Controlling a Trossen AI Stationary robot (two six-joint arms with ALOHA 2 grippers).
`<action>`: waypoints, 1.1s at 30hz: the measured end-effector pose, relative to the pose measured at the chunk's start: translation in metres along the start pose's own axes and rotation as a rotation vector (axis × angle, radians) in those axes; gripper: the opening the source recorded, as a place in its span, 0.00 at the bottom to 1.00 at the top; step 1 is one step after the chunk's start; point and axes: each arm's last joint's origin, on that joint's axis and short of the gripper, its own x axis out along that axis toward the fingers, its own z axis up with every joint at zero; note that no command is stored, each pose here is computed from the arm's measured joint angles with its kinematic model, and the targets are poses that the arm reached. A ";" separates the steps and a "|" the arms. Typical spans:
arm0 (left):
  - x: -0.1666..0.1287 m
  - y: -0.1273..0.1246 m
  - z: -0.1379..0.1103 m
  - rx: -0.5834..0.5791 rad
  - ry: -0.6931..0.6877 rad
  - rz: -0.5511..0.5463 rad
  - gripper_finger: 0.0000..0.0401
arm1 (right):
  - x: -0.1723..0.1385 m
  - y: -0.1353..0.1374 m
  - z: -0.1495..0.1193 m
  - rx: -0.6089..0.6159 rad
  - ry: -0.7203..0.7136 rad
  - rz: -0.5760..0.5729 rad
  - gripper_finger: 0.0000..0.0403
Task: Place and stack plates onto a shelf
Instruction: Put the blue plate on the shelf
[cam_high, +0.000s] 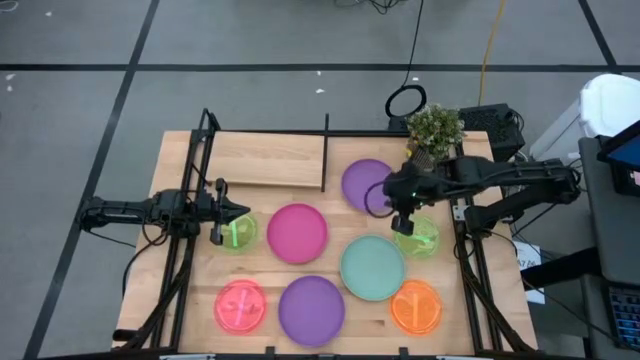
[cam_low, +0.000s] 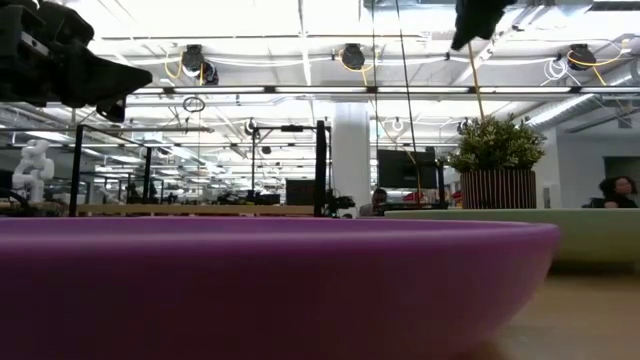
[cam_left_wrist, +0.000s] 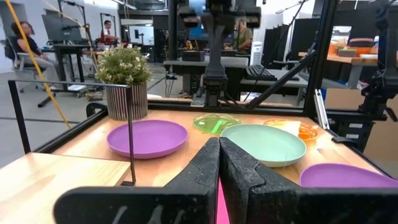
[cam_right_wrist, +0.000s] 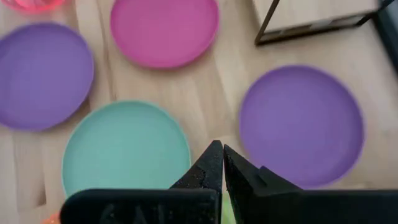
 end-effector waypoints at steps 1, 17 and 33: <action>0.000 0.000 0.000 -0.002 0.000 0.000 0.04 | 0.004 0.002 -0.002 0.003 0.013 0.000 0.00; -0.003 0.001 0.024 -0.003 0.072 0.055 0.04 | 0.074 0.027 -0.046 0.028 0.004 0.041 0.00; 0.036 -0.003 0.113 -0.098 0.420 0.092 0.04 | 0.097 0.032 -0.062 0.051 -0.034 0.103 0.00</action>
